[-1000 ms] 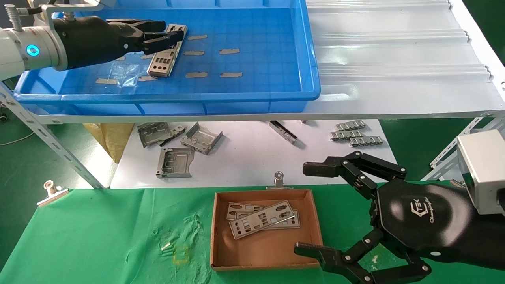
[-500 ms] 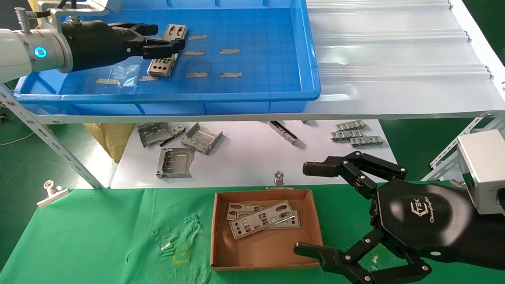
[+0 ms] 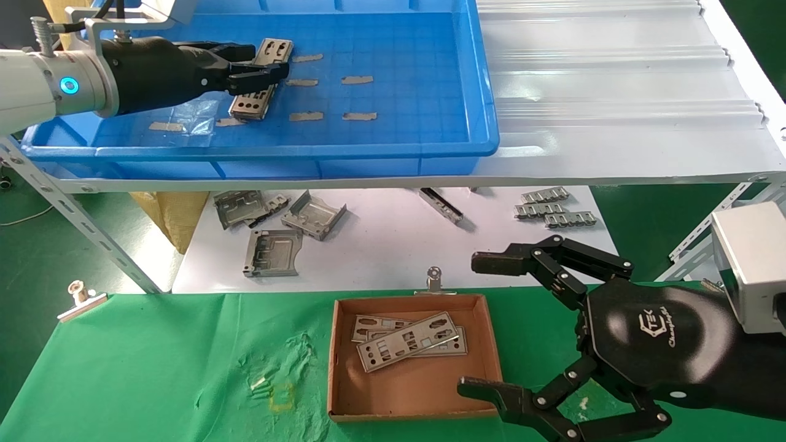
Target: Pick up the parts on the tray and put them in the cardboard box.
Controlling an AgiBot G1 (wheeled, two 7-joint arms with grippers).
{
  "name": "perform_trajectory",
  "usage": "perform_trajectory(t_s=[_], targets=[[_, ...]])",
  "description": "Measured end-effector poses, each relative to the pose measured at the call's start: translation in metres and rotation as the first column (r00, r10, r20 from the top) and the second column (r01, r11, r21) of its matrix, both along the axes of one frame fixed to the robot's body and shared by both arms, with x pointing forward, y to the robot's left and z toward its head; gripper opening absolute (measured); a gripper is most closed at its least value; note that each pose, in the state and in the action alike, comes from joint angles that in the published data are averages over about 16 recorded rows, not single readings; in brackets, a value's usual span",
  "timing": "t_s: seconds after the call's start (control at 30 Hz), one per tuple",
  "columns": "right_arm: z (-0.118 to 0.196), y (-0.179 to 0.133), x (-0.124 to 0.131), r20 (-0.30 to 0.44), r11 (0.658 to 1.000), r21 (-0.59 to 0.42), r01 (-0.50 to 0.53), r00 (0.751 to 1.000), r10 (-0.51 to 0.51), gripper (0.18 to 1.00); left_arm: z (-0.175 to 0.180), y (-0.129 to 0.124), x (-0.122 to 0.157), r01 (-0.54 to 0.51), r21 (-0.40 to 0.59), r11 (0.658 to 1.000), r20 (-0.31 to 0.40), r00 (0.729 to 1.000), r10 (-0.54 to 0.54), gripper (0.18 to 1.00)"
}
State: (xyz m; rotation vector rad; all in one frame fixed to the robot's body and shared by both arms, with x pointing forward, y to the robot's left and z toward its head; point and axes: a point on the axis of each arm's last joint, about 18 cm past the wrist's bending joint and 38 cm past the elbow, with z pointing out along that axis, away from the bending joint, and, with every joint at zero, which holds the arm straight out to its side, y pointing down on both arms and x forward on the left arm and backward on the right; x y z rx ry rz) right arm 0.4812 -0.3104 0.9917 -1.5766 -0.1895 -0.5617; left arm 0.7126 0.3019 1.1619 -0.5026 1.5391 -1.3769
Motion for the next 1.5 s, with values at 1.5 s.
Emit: perform_trajectory(t_s=[1.5], targets=[[0.0, 0.0, 0.0, 0.0, 1.0, 0.0, 0.0, 1.0, 0.0, 1.0, -0.008, -0.04, -0.111, 0.518, 0.342, 0.784, 0.088, 0.813, -0.575, 0.448]])
